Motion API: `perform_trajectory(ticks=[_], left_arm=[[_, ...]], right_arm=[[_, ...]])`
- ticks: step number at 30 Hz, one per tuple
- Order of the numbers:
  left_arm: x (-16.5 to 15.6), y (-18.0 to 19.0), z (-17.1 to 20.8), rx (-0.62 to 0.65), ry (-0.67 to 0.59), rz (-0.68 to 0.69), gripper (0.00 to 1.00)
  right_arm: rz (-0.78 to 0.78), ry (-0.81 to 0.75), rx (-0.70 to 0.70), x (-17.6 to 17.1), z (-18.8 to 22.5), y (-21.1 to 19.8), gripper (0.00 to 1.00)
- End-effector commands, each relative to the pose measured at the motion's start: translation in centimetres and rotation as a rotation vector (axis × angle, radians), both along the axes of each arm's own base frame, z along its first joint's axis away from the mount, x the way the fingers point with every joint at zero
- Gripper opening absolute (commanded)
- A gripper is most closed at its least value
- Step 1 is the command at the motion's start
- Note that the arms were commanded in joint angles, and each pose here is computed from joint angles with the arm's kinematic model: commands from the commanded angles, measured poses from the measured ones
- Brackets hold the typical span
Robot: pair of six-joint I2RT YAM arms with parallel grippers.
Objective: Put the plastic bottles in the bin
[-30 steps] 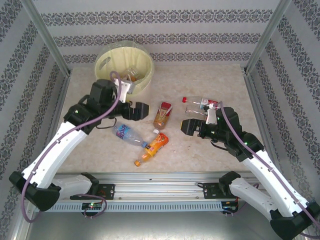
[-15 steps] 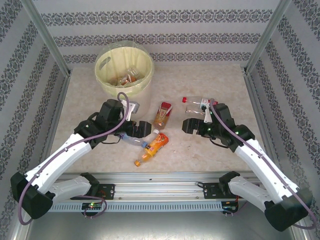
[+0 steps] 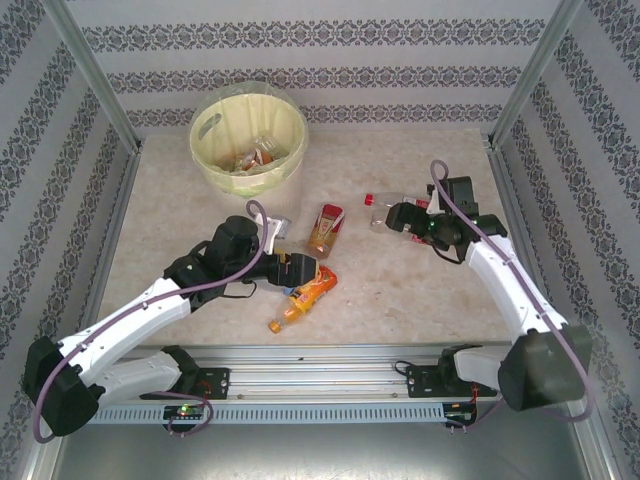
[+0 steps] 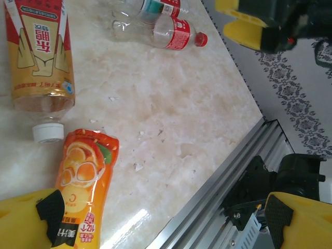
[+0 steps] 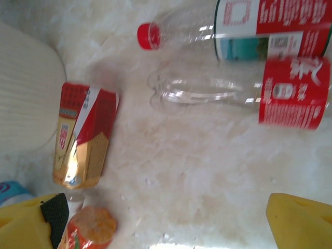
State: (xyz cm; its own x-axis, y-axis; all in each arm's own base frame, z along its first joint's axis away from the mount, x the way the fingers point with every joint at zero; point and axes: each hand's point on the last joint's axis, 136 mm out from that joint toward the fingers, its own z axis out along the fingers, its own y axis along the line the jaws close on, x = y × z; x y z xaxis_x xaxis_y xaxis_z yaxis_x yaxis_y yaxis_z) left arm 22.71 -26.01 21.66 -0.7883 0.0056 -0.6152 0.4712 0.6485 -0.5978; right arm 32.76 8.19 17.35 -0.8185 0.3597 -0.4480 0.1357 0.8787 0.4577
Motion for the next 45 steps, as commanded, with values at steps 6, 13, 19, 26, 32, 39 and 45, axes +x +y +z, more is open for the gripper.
perform_trajectory(ticks=[6,13,19,26,32,39,45], left_arm=[[0.1,-1.5,0.6,-0.051,-0.026,0.001,1.00],[0.6,-1.9,0.0,-0.030,-0.018,0.004,1.00],[0.8,-2.5,-0.5,-0.027,0.005,-0.013,1.00],[1.1,-3.5,-0.7,-0.022,0.021,-0.043,1.00],[0.8,-3.6,-0.7,-0.035,0.036,-0.053,1.00],[0.6,-3.3,-0.6,-0.039,0.032,-0.047,1.00],[0.4,-2.9,-0.3,-0.032,0.021,-0.041,1.00]], right_arm=[[0.019,-0.005,-0.113,4.7,-0.6,-2.8,0.98],[0.041,0.082,-0.223,6.6,-2.7,-4.9,0.98],[0.103,0.133,-0.228,7.1,-5.1,-4.8,0.98],[0.171,0.128,-0.252,6.8,-6.2,-4.6,0.98],[0.196,0.147,-0.238,6.6,-7.4,-4.1,0.98],[0.231,0.173,-0.260,6.6,-8.6,-3.5,0.98],[0.264,0.204,-0.351,6.0,-9.7,-3.3,0.98]])
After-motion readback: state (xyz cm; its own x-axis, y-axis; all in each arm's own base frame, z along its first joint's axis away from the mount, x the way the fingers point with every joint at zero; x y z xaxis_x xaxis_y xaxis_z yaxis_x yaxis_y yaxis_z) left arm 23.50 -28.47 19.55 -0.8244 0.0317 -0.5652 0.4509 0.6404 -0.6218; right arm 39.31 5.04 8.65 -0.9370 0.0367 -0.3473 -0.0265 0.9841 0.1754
